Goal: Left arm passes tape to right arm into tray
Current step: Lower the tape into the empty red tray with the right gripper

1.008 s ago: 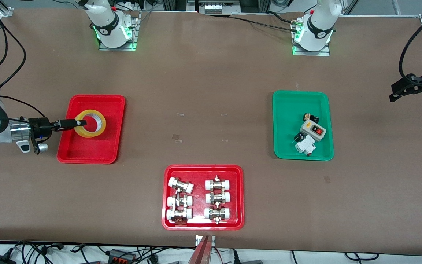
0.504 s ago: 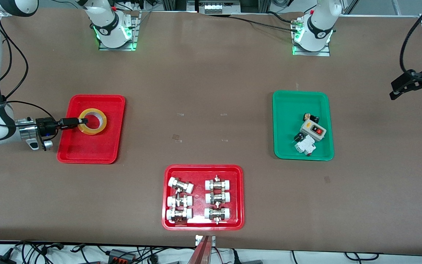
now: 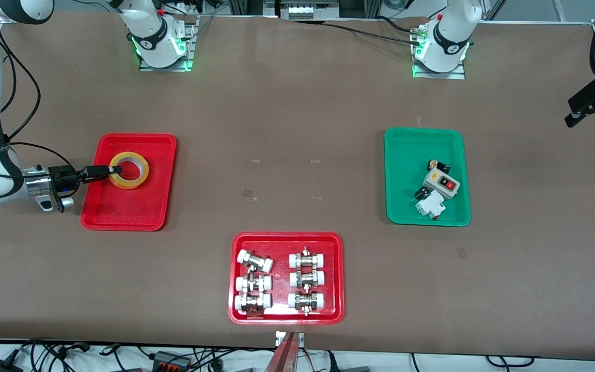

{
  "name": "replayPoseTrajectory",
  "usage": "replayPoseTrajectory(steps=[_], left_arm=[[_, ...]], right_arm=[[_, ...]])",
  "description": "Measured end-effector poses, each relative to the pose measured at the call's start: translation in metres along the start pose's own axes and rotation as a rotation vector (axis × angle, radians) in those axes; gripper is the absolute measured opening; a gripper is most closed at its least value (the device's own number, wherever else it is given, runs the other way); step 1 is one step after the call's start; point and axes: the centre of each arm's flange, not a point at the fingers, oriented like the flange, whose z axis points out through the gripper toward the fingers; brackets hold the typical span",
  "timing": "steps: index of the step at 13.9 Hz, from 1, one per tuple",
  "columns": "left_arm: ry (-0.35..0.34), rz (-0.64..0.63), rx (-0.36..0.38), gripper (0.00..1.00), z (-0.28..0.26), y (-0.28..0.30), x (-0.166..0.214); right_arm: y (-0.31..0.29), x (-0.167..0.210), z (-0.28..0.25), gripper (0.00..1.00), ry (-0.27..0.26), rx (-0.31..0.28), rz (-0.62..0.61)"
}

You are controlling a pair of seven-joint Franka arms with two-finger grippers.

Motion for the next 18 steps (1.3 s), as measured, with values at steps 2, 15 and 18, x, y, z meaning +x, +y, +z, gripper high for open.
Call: replayPoseTrajectory(steps=[2, 15, 18], left_arm=[[-0.028, -0.003, 0.0, 1.0, 0.004, -0.002, -0.001], [-0.086, 0.061, -0.031, 1.0, 0.015, -0.001, -0.003], [-0.086, 0.056, -0.03, 1.0, 0.015, -0.004, -0.003]], right_arm=[[0.001, 0.004, -0.002, 0.82, 0.019, -0.027, -0.004], [-0.056, 0.05, -0.004, 1.0, -0.053, -0.283, -0.149], [-0.053, 0.046, -0.012, 1.0, -0.086, -0.346, -0.154]])
